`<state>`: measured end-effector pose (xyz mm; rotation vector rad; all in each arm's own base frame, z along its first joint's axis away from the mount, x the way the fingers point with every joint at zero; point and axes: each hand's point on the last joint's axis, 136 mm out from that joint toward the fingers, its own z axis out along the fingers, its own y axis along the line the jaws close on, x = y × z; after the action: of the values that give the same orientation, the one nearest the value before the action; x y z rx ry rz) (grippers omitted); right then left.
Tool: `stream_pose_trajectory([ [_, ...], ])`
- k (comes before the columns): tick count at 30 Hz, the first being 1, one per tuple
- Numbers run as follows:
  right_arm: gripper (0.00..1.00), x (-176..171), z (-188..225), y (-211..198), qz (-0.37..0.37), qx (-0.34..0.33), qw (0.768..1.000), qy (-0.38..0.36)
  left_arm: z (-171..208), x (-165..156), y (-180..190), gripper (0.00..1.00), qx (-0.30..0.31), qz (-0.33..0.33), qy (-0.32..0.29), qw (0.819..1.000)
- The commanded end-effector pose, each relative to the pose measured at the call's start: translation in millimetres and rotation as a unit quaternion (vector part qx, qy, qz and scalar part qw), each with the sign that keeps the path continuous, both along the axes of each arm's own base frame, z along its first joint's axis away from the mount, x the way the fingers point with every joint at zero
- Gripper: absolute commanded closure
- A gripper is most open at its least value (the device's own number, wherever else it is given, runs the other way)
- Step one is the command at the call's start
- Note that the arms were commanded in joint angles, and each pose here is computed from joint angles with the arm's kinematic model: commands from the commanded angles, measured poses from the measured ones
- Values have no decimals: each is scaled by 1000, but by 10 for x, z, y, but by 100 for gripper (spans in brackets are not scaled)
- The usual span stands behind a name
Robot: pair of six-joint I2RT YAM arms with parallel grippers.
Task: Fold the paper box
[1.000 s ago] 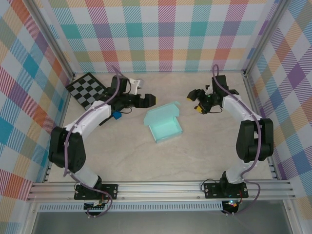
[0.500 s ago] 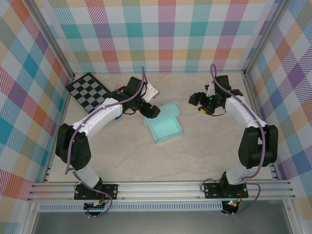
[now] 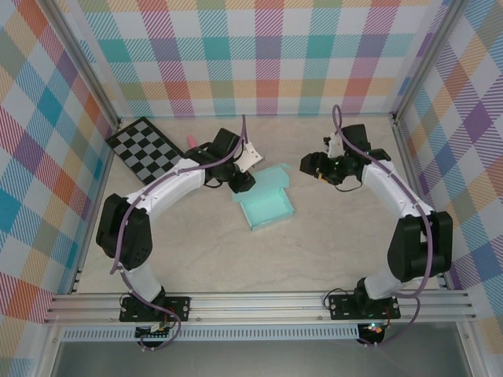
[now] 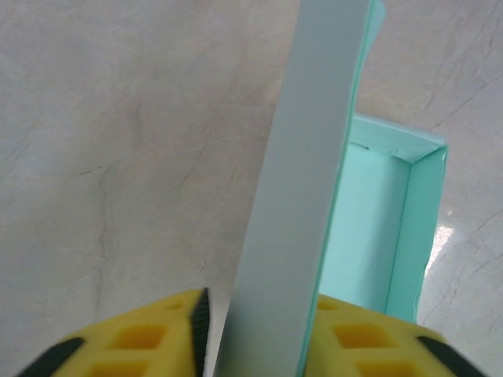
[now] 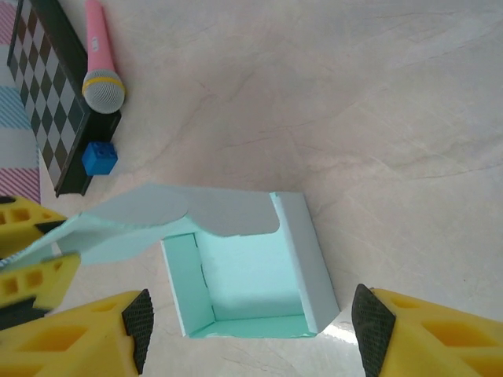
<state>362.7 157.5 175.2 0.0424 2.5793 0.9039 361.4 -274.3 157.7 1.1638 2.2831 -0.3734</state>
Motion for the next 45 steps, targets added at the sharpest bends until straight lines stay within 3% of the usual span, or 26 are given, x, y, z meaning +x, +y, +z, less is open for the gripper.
stream_pose_trajectory([
  [1, 30, -1, 83, 31, 35, -28, 995, -92, 38, -2, -70, 77, -9, -7, 5, 1000],
  [4, 29, -103, 128, 154, 95, -36, 978, -181, 43, 23, -90, 85, -18, 12, 17, 1000],
  [7, 27, -236, 168, 323, 146, -67, 953, -257, 93, 63, -102, 100, -39, 63, 42, 996],
  [10, 25, -423, 157, 635, 209, -80, 919, -323, 129, 24, -171, 100, -79, 98, 81, 989],
  [13, 24, -641, 109, 996, 293, -98, 862, -402, 154, -10, -205, 100, -107, 130, 109, 980],
  [15, 23, -682, 75, 1147, 317, -104, 837, -433, 164, -13, -215, 100, -120, 148, 121, 974],
  [22, 22, -608, -115, 1553, 359, -89, 804, -466, 129, 17, -259, 100, -131, 164, 136, 968],
  [26, 17, -580, -205, 1686, 360, -75, 800, -475, 101, 56, -223, 100, -123, 183, 135, 966],
  [32, 17, -412, -279, 1745, 328, -104, 806, -482, 80, 43, -219, 100, -123, 190, 143, 963],
  [38, 21, -209, -328, 1579, 278, -175, 812, -483, 76, 27, -225, 100, -121, 179, 141, 966],
  [45, 32, -201, -323, 1394, 277, -170, 826, -461, 54, -18, -168, 100, -97, 149, 122, 976],
])
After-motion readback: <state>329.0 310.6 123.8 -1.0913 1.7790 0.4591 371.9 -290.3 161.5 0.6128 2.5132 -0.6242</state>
